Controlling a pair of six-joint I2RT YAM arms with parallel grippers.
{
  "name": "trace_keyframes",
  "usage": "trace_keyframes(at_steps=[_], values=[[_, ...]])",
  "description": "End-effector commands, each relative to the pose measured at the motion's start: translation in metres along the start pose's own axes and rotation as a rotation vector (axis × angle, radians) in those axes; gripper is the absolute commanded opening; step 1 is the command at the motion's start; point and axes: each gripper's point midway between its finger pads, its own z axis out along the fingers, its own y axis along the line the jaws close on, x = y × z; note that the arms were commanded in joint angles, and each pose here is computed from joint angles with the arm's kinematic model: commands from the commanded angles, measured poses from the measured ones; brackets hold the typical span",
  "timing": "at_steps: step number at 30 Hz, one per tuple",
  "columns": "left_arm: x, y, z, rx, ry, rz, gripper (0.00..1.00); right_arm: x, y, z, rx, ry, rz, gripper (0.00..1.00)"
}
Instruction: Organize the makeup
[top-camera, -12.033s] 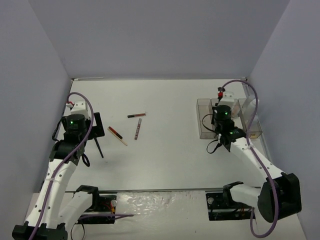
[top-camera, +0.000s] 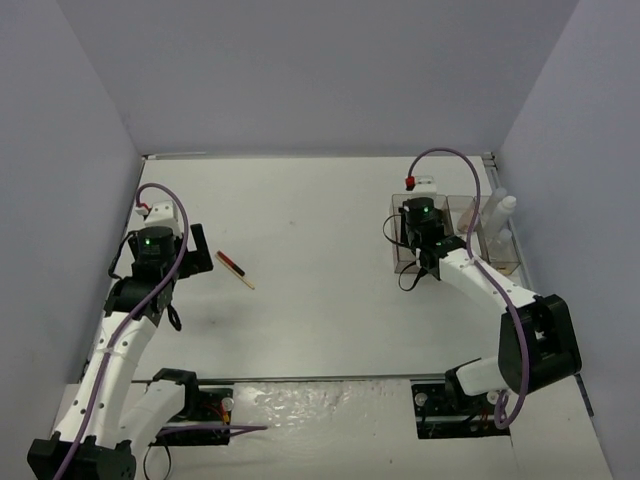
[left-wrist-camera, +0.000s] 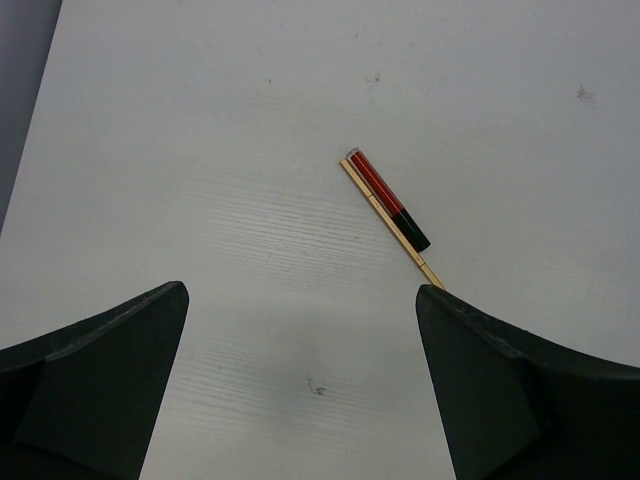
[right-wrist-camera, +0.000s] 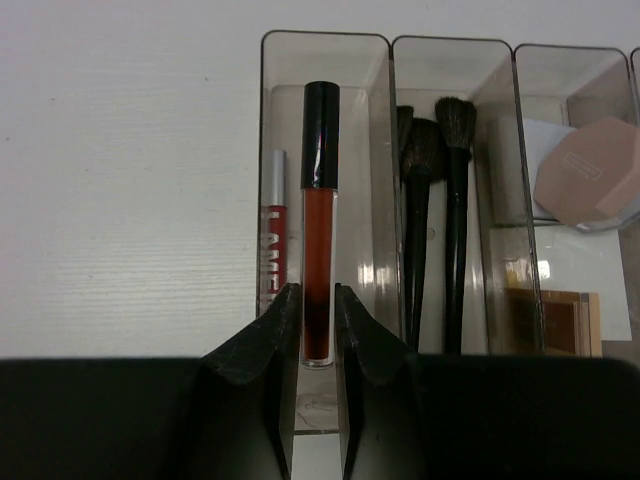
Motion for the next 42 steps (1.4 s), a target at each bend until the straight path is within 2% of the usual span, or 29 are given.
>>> trace_keyframes(at_steps=[1, 5, 8, 10, 11, 12, 13, 16, 20, 25, 31, 34, 38, 42], values=[[-0.021, -0.002, -0.001, 0.002, -0.058, -0.029, 0.97, 0.001, -0.011, 0.011, 0.03, -0.015, 0.095, 0.0], [-0.016, 0.0, 0.002, -0.013, -0.032, -0.033, 0.97, 0.018, -0.015, 0.025, 0.037, 0.031, 0.124, 0.0], [-0.015, -0.004, 0.005, -0.001, -0.014, -0.051, 0.97, 0.022, -0.008, 0.03, -0.006, 0.047, 0.122, 0.09], [-0.016, -0.007, 0.006, 0.008, -0.013, -0.061, 0.97, 0.022, -0.005, 0.03, -0.016, 0.047, 0.121, 0.22], [-0.016, -0.009, 0.006, 0.014, -0.008, -0.078, 0.97, 0.019, -0.004, 0.03, -0.024, 0.04, 0.123, 0.3], [-0.016, -0.01, 0.006, 0.019, 0.0, -0.087, 0.97, 0.016, -0.004, 0.029, -0.024, 0.034, 0.122, 0.44], [-0.014, -0.013, 0.008, 0.023, 0.017, -0.098, 0.97, 0.009, -0.004, 0.026, -0.028, 0.018, 0.127, 0.5], [-0.01, -0.022, 0.013, 0.038, 0.063, -0.156, 0.96, -0.01, -0.005, 0.012, -0.043, -0.018, 0.136, 0.63], [0.004, -0.047, 0.029, 0.065, 0.121, -0.204, 0.89, -0.05, -0.006, -0.022, -0.097, -0.128, 0.165, 0.73], [0.022, -0.064, 0.065, 0.038, 0.177, -0.318, 0.68, -0.065, -0.005, -0.051, -0.157, -0.21, 0.181, 0.77], [0.037, -0.077, 0.106, -0.01, 0.22, -0.368, 0.57, -0.05, 0.001, -0.05, -0.196, -0.201, 0.189, 0.8], [0.028, -0.081, 0.119, -0.028, 0.216, -0.385, 0.47, -0.05, 0.008, -0.05, -0.232, -0.201, 0.195, 0.8], [0.031, -0.084, 0.137, -0.063, 0.242, -0.393, 0.4, -0.05, 0.01, -0.049, -0.242, -0.205, 0.203, 0.81], [0.037, -0.088, 0.149, -0.071, 0.266, -0.397, 0.4, -0.051, 0.015, -0.052, -0.27, -0.211, 0.207, 0.81]])
